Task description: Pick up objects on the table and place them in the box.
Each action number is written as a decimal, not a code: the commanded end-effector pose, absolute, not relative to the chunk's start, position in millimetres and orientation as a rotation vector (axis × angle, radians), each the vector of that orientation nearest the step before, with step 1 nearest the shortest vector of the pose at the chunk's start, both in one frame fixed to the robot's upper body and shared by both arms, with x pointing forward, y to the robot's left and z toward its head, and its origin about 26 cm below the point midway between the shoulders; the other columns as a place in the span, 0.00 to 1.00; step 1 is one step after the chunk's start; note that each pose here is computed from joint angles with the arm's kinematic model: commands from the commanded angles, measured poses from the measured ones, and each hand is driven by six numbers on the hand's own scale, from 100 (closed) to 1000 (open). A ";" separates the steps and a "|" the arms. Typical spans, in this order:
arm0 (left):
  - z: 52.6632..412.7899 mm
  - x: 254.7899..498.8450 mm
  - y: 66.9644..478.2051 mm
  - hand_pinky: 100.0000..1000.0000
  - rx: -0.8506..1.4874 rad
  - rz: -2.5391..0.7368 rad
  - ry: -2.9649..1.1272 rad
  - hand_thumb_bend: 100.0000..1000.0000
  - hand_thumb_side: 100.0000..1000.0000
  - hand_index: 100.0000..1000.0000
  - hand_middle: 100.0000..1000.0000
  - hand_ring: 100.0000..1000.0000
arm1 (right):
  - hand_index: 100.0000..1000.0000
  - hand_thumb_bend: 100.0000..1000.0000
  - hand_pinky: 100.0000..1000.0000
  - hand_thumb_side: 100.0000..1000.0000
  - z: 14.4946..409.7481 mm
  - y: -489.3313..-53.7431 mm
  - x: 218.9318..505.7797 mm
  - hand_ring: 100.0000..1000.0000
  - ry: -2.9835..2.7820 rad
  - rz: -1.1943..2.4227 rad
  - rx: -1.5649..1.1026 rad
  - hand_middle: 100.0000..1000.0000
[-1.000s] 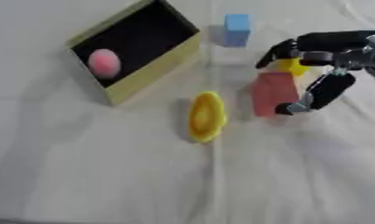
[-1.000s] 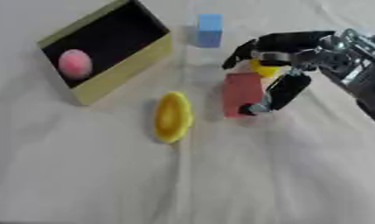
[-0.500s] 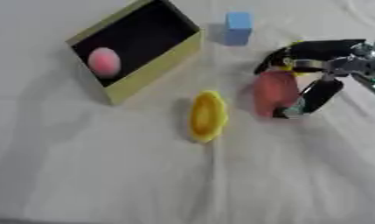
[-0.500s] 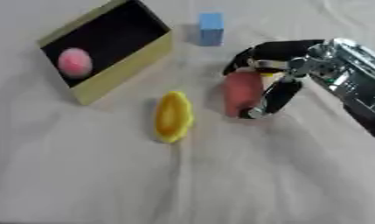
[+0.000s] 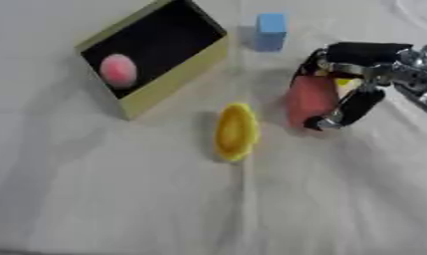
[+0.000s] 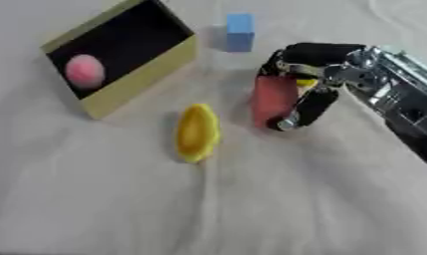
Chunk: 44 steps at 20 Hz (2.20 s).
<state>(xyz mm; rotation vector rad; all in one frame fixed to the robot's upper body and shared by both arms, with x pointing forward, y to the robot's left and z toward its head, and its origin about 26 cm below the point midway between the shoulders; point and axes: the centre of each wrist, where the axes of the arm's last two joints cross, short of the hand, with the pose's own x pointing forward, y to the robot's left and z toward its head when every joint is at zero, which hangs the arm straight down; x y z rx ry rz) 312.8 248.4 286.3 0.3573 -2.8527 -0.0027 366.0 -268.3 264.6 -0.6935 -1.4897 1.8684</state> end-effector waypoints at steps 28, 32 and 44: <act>308.4 308.5 236.1 0.66 0.256 -0.050 -2.970 0.51 0.45 0.78 0.61 0.74 | 0.59 0.06 0.79 0.21 403.7 -174.3 414.5 0.68 -1.840 2.106 -0.472 0.44; 313.2 308.2 230.4 0.66 0.210 -0.068 -2.995 0.50 0.45 0.78 0.61 0.74 | 0.60 0.05 0.80 0.21 398.6 -164.8 438.1 0.69 -1.838 2.142 -0.476 0.45; 325.8 306.6 217.1 0.66 0.113 -0.100 -3.042 0.50 0.46 0.78 0.61 0.74 | 0.64 0.10 0.80 0.21 384.6 -140.7 468.9 0.72 -1.857 2.194 -0.676 0.49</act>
